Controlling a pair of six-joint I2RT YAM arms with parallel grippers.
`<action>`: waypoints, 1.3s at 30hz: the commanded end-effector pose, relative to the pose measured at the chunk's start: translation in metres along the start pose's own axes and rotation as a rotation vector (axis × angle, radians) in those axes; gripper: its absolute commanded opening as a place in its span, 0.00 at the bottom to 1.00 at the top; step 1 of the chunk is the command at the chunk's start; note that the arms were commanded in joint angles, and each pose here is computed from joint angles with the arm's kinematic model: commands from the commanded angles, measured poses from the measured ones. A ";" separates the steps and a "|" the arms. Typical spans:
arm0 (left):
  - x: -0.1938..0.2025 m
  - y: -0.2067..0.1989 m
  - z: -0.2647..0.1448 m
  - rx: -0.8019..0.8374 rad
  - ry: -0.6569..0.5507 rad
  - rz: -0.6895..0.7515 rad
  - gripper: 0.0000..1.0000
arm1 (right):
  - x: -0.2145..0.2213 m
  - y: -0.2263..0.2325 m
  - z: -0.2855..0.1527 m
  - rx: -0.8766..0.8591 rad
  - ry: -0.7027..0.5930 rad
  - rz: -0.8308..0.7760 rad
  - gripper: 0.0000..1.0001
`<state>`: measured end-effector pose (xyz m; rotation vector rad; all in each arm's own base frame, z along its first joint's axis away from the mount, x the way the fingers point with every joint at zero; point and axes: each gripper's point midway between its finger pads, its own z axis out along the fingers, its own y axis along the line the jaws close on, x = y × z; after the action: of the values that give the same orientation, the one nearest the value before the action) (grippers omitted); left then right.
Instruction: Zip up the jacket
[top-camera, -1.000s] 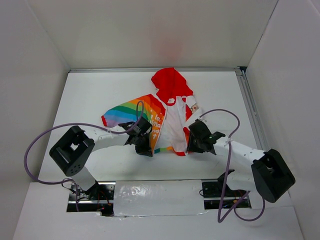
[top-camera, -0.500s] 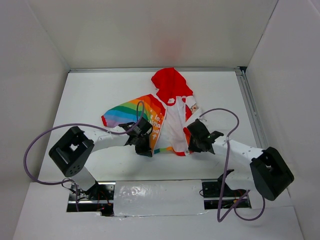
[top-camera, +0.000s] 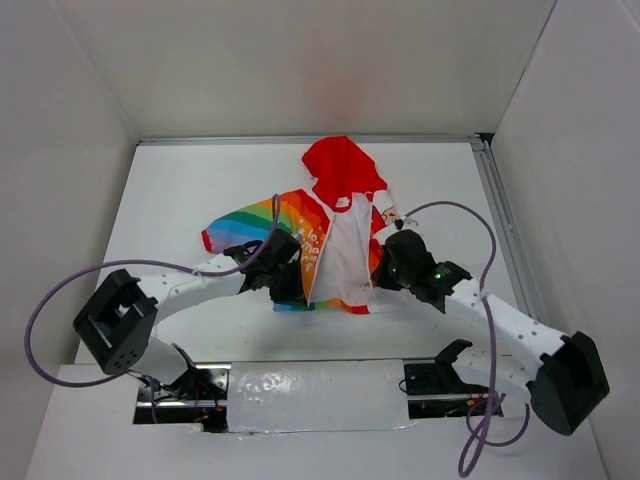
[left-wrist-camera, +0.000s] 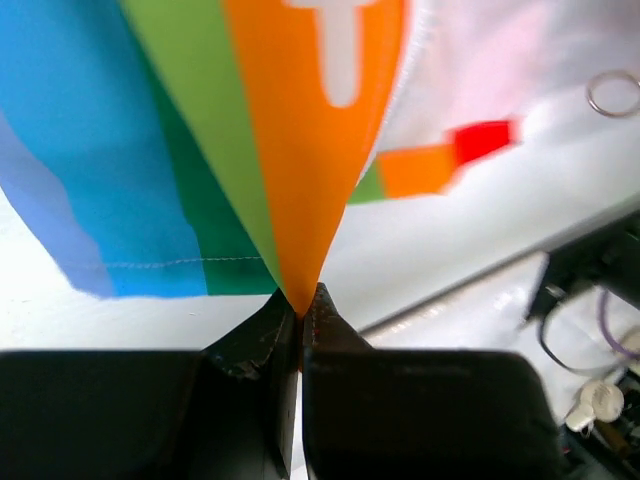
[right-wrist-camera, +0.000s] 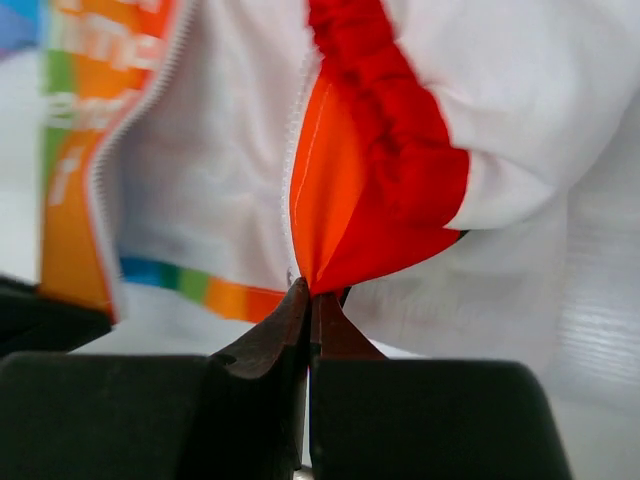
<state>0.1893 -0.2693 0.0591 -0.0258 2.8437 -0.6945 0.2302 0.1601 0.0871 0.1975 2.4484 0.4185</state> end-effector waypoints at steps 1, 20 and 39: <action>-0.017 -0.042 -0.036 0.157 -0.081 0.092 0.00 | -0.033 0.037 -0.033 -0.203 -0.095 -0.013 0.00; -0.054 -0.131 -0.131 0.640 -0.434 0.201 0.00 | -0.047 0.123 -0.115 -0.991 -0.383 -0.082 0.00; -0.054 -0.149 -0.137 0.771 -0.428 0.114 0.00 | -0.052 0.103 -0.125 -1.057 -0.531 0.139 0.00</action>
<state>0.2146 -0.3290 0.2297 0.0643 2.1175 -1.3846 0.1960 0.2200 0.2119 -0.0129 1.6101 1.4021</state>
